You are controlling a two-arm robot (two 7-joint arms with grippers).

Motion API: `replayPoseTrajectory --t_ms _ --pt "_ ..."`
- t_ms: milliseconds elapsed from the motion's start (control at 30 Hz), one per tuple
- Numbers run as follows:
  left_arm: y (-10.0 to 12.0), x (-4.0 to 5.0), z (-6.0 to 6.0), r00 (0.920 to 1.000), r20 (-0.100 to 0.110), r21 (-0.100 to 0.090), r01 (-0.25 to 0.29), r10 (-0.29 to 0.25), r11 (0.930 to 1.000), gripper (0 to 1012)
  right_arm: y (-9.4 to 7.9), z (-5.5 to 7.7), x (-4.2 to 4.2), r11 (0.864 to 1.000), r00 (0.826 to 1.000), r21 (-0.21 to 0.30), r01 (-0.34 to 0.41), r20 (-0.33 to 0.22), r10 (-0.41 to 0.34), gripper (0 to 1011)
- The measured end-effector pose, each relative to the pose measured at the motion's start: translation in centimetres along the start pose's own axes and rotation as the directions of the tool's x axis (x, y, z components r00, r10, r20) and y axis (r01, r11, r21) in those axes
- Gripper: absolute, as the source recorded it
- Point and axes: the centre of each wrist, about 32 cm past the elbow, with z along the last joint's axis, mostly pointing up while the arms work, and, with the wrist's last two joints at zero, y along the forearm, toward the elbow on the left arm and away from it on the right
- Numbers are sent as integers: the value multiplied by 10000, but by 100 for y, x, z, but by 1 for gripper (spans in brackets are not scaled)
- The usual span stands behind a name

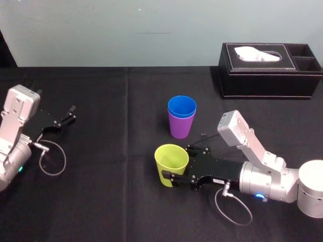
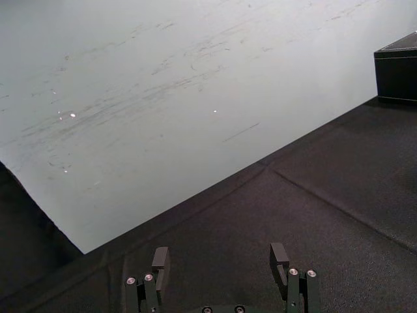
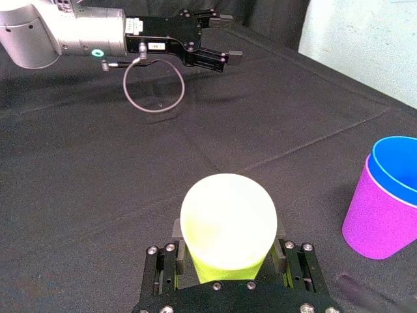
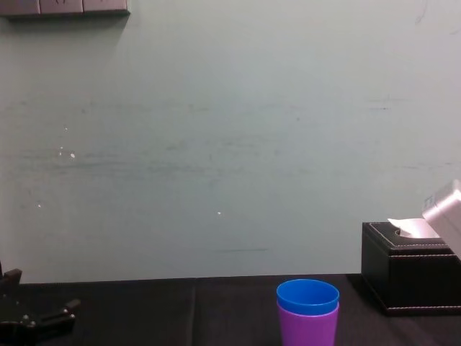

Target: Stack the three plastic cups sequentially using one hand.

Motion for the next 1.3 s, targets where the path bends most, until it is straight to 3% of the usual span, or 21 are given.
replayPoseTrajectory --t_ms 267,433,833,967,1300 --pt "0 0 0 10000 0 0 0 0 10000 1011 -1 1 -2 10000 10000 -16 -7 10 7 733" --pt "0 0 0 10000 0 0 0 0 10000 1011 -11 84 -19 9999 9998 -50 -116 167 117 733" --pt "0 0 0 10000 0 0 0 0 10000 1011 -138 554 -18 9997 9997 -204 -148 169 151 733" --pt "0 0 0 10000 0 1 0 0 10000 1011 -182 681 19 9998 9998 -199 -15 216 19 733" --pt "0 0 0 10000 0 1 0 0 10000 1011 -249 920 237 9981 9977 94 604 304 -606 733"
